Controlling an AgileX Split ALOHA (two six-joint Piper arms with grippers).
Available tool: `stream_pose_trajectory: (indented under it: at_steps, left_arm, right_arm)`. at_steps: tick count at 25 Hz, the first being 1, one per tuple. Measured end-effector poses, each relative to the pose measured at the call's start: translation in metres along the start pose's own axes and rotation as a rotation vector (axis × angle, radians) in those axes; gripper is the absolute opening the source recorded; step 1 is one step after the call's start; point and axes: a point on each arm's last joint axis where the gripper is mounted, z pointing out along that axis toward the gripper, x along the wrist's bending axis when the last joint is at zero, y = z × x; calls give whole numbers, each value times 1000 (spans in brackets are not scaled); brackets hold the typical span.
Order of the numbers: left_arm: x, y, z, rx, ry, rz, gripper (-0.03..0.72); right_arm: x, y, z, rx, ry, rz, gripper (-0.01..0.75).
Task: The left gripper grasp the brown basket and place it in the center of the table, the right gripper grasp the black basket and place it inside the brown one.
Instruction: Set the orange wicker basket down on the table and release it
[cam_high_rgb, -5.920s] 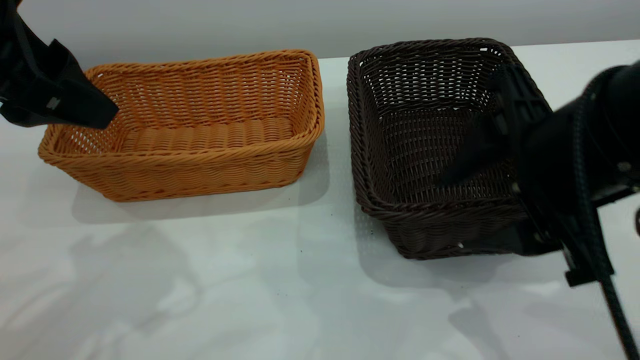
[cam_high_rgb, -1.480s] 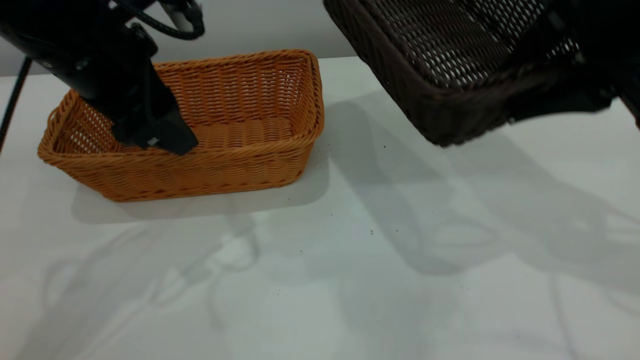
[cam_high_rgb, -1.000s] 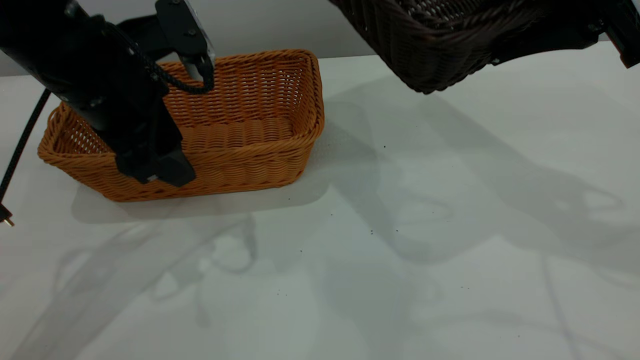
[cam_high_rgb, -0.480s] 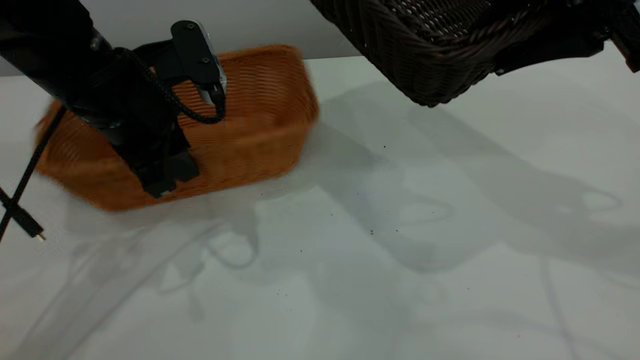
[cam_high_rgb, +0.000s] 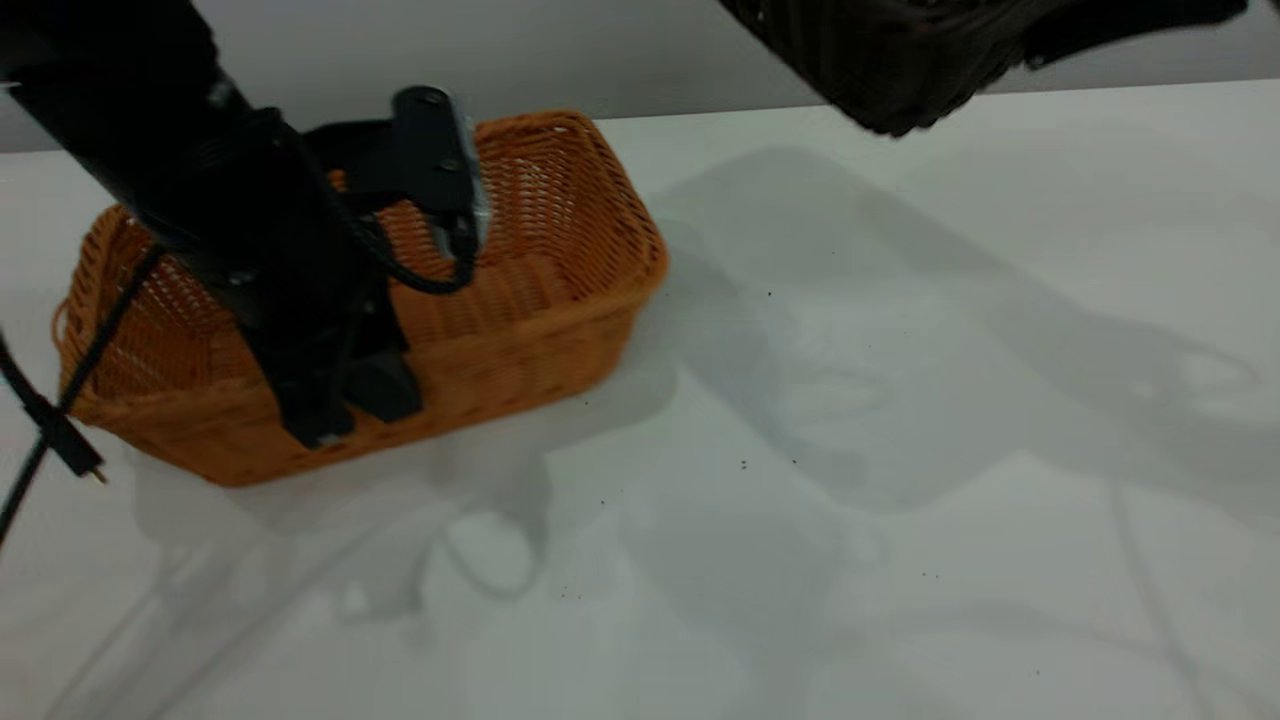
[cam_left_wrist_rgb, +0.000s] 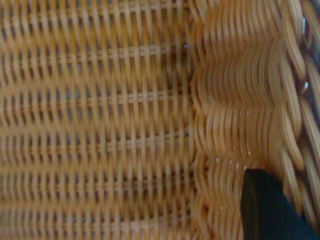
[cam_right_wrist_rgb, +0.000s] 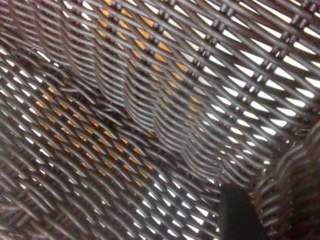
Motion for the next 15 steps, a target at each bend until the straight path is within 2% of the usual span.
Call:
stream_pose_trajectory:
  at_steps: [4, 10, 15]
  left_arm:
    - [-23, 23, 2, -13, -63, 54, 105]
    - [-63, 64, 6, -54, -69, 210, 105]
    - [-91, 89, 6, -90, -58, 240, 105]
  right_arm:
    - [13, 9, -11, 0, -19, -63, 299]
    - [20, 13, -17, 11, -39, -124, 299]
    - [20, 13, -17, 14, -39, -120, 298]
